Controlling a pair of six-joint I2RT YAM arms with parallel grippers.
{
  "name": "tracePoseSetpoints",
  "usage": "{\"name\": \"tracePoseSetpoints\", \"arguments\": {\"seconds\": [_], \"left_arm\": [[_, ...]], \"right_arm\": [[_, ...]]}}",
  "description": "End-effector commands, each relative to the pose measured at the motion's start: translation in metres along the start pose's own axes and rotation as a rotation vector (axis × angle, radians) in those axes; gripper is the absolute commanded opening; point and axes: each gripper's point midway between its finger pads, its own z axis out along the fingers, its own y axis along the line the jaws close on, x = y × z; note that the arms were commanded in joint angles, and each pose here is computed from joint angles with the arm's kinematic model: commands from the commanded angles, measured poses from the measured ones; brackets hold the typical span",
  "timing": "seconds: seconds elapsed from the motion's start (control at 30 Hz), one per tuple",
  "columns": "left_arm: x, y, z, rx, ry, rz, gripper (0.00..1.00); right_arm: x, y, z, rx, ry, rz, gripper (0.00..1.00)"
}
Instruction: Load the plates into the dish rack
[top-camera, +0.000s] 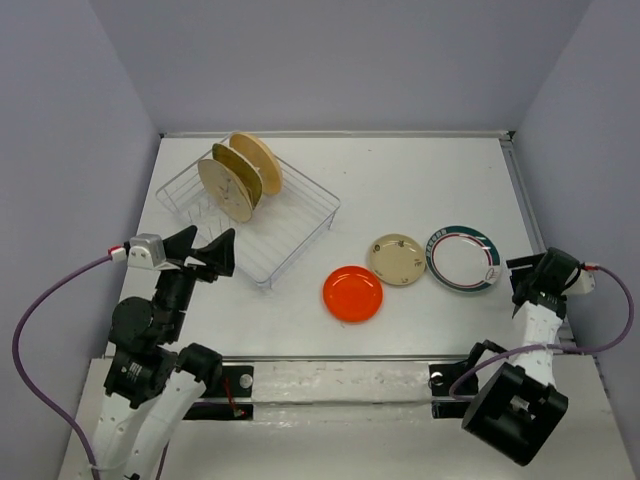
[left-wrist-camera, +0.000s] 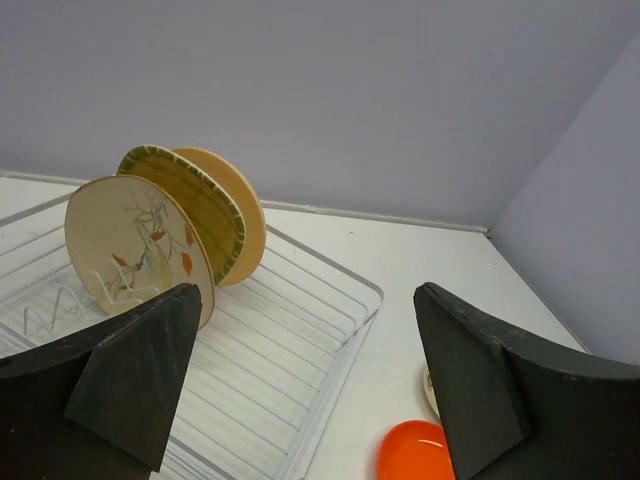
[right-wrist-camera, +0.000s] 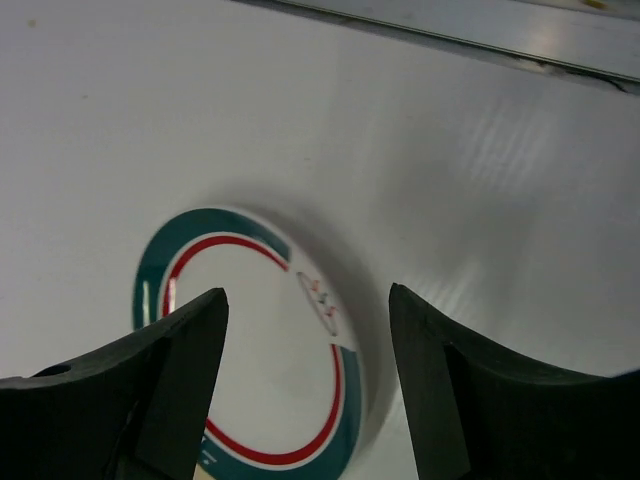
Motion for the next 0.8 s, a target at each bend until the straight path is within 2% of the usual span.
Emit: {"name": "tracePoseSetpoints", "arguments": {"seconds": [0.0,0.13,0.27,0.4,0.5,0.57,0.63,0.73,0.77], "left_arm": [[-0.026,-0.010,-0.009,0.043,-0.088,-0.011,0.99],[-0.031,-0.011,-0.013,0.049,-0.105,-0.016,0.99],[-0.034,-0.010,-0.016,0.049,-0.119,-0.019,0.99],[-0.034,-0.010,-0.016,0.046,-0.120,-0.019,0.99],[-0.033,-0.010,-0.016,0.043,-0.116,-0.020,0.99],[-0.032,-0.009,-0.014,0.039,-0.109,-0.017,0.99],[-0.030,-0.009,-0.013,0.037,-0.103,-0.014,0.99],[-0.029,-0.008,-0.012,0.035,-0.099,-0.015,0.99],[-0.028,-0.008,-0.011,0.033,-0.095,-0.014,0.99]], "right_arm": [[0.015,-0.028,0.001,0.045,0.092,0.040,0.72],[0.033,-0.024,0.003,-0.007,0.204,0.020,0.78],[0.055,-0.019,0.006,-0.060,0.333,0.010,0.79],[0.069,-0.017,0.008,-0.110,0.378,0.033,0.76],[0.081,-0.018,0.013,-0.129,0.416,0.068,0.66],[0.086,-0.024,0.019,-0.110,0.420,0.084,0.55],[0.084,-0.025,0.023,-0.108,0.406,0.088,0.44],[0.082,-0.029,0.026,-0.093,0.381,0.091,0.35],[0.079,-0.029,0.027,-0.092,0.362,0.092,0.29]]}}
